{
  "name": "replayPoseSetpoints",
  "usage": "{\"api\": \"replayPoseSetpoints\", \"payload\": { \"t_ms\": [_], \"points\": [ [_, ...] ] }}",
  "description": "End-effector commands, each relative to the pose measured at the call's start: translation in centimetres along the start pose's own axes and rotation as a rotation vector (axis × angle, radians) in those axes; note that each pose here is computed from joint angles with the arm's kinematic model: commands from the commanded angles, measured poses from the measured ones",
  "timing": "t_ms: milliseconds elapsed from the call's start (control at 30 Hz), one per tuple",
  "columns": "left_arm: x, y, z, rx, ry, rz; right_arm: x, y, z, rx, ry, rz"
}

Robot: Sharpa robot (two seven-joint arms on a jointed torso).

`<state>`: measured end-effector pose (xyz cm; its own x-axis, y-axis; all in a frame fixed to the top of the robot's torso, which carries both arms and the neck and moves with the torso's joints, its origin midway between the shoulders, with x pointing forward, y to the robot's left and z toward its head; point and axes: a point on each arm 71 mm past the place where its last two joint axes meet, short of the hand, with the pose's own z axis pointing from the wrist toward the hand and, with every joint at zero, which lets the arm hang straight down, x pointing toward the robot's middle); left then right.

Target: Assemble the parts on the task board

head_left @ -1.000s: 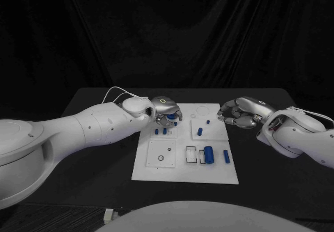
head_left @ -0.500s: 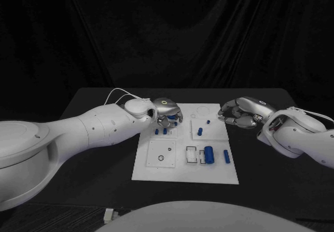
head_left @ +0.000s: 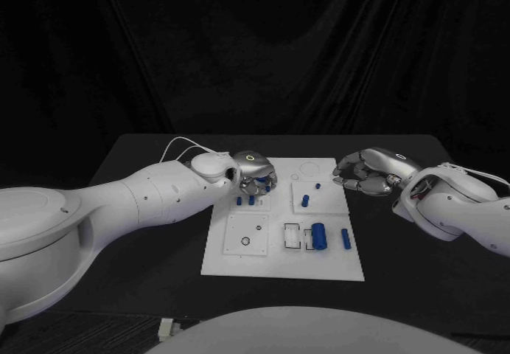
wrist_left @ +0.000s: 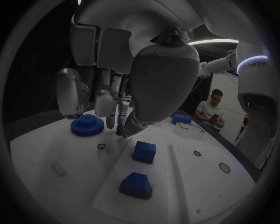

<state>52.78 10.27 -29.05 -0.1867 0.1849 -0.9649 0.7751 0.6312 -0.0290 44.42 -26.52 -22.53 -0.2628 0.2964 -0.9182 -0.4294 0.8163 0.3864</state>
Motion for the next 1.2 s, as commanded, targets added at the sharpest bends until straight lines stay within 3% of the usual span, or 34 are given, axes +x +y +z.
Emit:
{"api": "replayPoseSetpoints", "payload": {
  "t_ms": [33,767,1033,1200],
  "points": [
    [0.12,-0.13,0.11,-0.001,0.004,-0.002,0.03,-0.05,-0.07,0.003,-0.004,-0.001],
    [0.47,-0.35,0.30,0.010,-0.002,-0.003,0.07,-0.08,-0.11,0.012,0.002,0.006],
    [0.39,-0.36,0.12,0.024,-0.037,0.006,0.06,-0.11,-0.16,0.013,0.002,0.006],
    [0.25,-0.23,-0.50,0.033,-0.076,0.014,0.02,-0.18,-0.24,0.015,0.001,0.006]
  ]
}}
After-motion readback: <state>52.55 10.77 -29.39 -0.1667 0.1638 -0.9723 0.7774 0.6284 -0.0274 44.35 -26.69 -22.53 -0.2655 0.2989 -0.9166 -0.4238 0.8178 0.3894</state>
